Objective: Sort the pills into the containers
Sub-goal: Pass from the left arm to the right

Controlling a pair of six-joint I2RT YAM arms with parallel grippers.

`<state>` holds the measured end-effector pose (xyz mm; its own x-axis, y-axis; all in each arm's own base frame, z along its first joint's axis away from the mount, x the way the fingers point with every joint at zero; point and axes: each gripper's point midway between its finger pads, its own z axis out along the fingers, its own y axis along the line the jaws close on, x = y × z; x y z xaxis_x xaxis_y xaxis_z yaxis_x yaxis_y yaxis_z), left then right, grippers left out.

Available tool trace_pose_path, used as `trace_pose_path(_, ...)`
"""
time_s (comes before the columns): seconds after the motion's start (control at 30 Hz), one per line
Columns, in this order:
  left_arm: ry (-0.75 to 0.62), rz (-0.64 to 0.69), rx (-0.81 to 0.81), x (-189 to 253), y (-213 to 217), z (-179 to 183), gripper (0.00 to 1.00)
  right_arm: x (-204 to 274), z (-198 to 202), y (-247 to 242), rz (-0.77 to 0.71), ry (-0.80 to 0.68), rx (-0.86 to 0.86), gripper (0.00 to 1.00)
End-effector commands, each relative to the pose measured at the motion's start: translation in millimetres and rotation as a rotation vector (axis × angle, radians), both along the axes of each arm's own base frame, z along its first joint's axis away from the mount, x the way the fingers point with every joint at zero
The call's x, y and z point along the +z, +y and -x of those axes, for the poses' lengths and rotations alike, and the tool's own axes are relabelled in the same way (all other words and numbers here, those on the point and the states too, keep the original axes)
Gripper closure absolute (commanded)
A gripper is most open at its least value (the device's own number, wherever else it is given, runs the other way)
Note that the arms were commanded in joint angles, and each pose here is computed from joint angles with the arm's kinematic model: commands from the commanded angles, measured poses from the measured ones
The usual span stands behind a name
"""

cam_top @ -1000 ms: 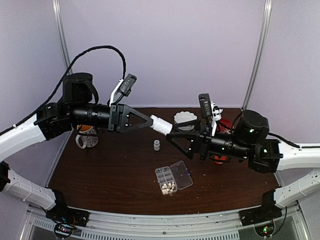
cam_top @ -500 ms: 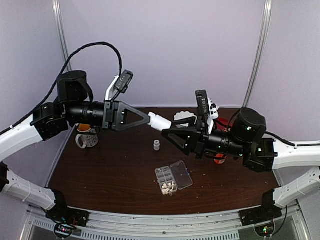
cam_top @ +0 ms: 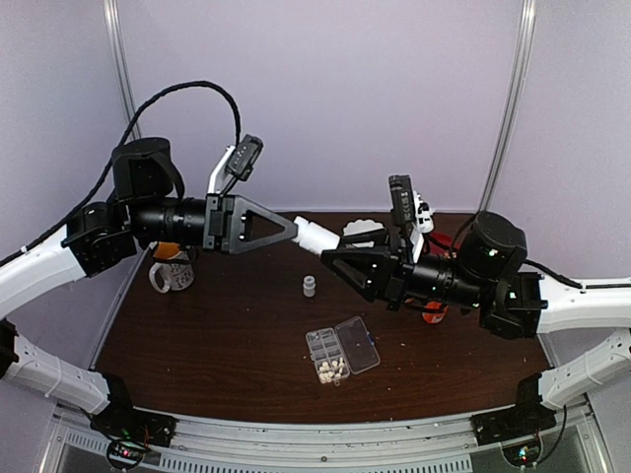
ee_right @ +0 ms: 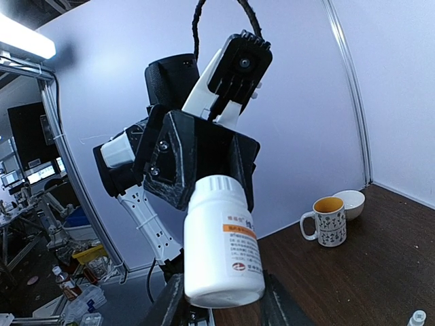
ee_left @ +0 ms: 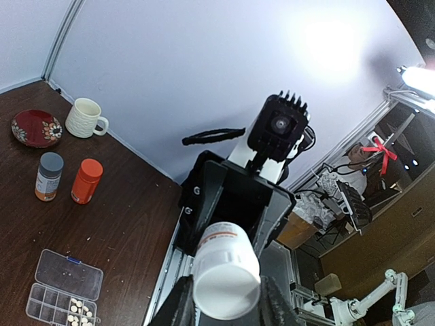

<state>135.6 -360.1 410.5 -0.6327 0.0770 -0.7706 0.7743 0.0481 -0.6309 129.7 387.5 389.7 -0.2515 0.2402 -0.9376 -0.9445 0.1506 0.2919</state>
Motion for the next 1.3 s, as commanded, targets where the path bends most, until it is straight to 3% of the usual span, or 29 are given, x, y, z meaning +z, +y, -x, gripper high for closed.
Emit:
trace_pose_path(0.0,0.018,0.024,0.006,4,-4,-5,0.9,9,1,-8,-0.025,-0.035,-0.021,0.7)
trace_pose_path(0.23,0.174,-0.042,0.001,-14,-14,-10,0.9,-3,-8,-11,0.067,-0.207,-0.116,0.74)
trace_pose_path(0.47,0.24,-0.054,0.018,-15,-13,-11,0.92,-21,-12,-8,0.288,-0.565,-0.175,0.74)
trace_pose_path(0.7,0.256,-0.057,0.065,-18,-9,-16,0.9,-14,-18,-13,0.288,-0.62,-0.238,0.76)
trace_pose_path(0.83,0.241,-0.035,0.08,-14,-7,-18,0.78,-10,-13,-13,0.242,-0.586,-0.215,0.76)
trace_pose_path(0.93,0.219,-0.032,0.077,-11,-8,-19,0.51,-9,-12,-15,0.224,-0.566,-0.213,0.77)
trace_pose_path(1.13,0.015,0.004,0.128,14,14,-28,0.21,-8,-8,-18,0.196,-0.456,-0.177,0.78)
trace_pose_path(1.27,-0.224,0.027,0.167,36,32,-30,0.17,-15,-2,-16,0.205,-0.372,-0.122,0.8)
